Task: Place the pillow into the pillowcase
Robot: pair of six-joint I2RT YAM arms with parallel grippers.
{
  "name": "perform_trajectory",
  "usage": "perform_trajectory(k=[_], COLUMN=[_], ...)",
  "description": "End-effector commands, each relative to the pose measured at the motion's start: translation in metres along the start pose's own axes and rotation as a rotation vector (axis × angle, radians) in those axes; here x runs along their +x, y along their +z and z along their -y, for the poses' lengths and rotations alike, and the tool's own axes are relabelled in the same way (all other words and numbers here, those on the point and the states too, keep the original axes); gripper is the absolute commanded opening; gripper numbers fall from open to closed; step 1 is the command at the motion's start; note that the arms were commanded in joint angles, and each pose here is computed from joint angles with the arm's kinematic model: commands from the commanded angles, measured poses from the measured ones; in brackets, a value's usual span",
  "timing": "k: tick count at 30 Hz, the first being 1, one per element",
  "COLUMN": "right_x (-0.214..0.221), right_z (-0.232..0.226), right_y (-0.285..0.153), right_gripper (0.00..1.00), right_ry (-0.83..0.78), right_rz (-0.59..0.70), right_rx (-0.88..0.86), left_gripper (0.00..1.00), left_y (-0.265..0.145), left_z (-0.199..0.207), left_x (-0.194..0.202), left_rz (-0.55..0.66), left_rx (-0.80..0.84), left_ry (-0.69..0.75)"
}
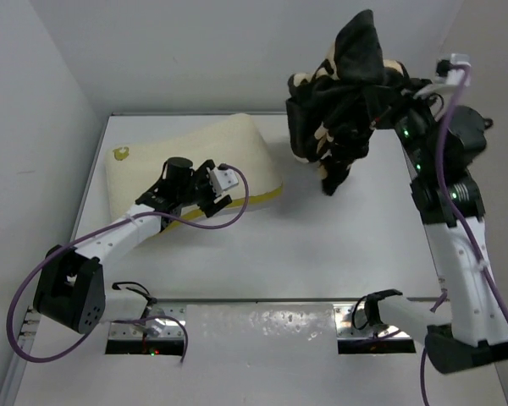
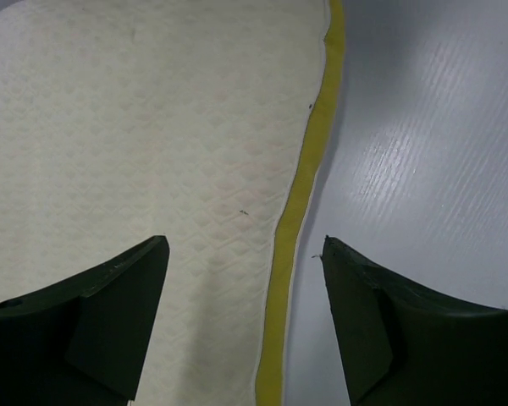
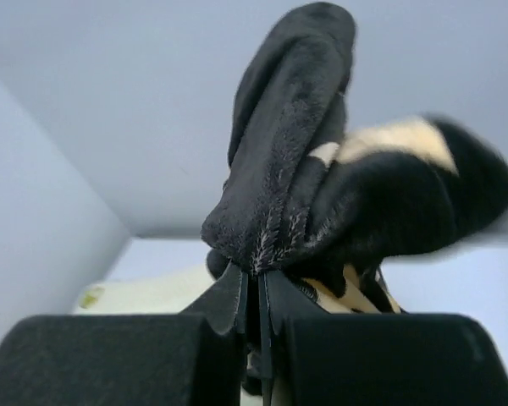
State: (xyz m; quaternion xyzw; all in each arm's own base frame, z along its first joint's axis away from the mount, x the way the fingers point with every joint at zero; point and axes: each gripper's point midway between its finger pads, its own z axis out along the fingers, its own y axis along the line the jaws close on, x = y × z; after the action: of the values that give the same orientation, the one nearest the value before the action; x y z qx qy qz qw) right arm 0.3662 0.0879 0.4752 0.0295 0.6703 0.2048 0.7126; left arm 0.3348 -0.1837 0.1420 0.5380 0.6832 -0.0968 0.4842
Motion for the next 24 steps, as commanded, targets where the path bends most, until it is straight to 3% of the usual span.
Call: perform_trajectory(k=[1,4,7,10,15,16,17,20,22,24], right_x=[-0.031,-0.026,0.0,0.036,0.138,0.136,0.163,0.174,0.165,0.144], right_z=[-0.031,-0.045,-0.031,0.015,0.12,0.144,0.162,0.17,0.143,0.11], right_y=[-0.013,-0.016,-0.015,-0.017,-0.035,-0.037,-0.031,-0.015,0.006,0.024], right_gripper=[0.0,0.0,0.0,0.0,0.08,0.07,0.0,0.0,0.0,0.0], right_ry=[0.039,0.02,0.042,0.085,0.138,0.147,0.159,0.17,0.149,0.105], right_rz=[0.16,0.141,0.103,0.041,-0.274,-0.294,-0.397,-0.541,-0.512,-0.388], right_rx=[-0.146,-0.224,-0.193,-0.02,0.381,0.454,0.5,0.523,0.407,0.287], left_gripper=[0.72,0.72,0.72,0.73,0.73,0.73,0.73,0.73,0.73,0.73], left_y=[0.001,0.003,0.006,0.005,0.004,0.004,0.004,0.004,0.003,0.002], left_z=[-0.006,-0.006,-0.004,-0.003,-0.001,0.001,0.001,0.001,0.0,-0.003], left_x=[-0.016,-0.019,-0.021,-0.022,-0.015,-0.015,-0.015,-0.018,-0.019,-0.015], left_rz=[0.05,0.057,0.064,0.07,0.052,0.052,0.053,0.06,0.06,0.045], left_rx=[-0.029,-0.028,-0.02,-0.027,-0.032,-0.028,-0.025,-0.024,-0.03,-0.046], left_ry=[0.027,0.029,0.033,0.034,0.04,0.041,0.04,0.05,0.053,0.051])
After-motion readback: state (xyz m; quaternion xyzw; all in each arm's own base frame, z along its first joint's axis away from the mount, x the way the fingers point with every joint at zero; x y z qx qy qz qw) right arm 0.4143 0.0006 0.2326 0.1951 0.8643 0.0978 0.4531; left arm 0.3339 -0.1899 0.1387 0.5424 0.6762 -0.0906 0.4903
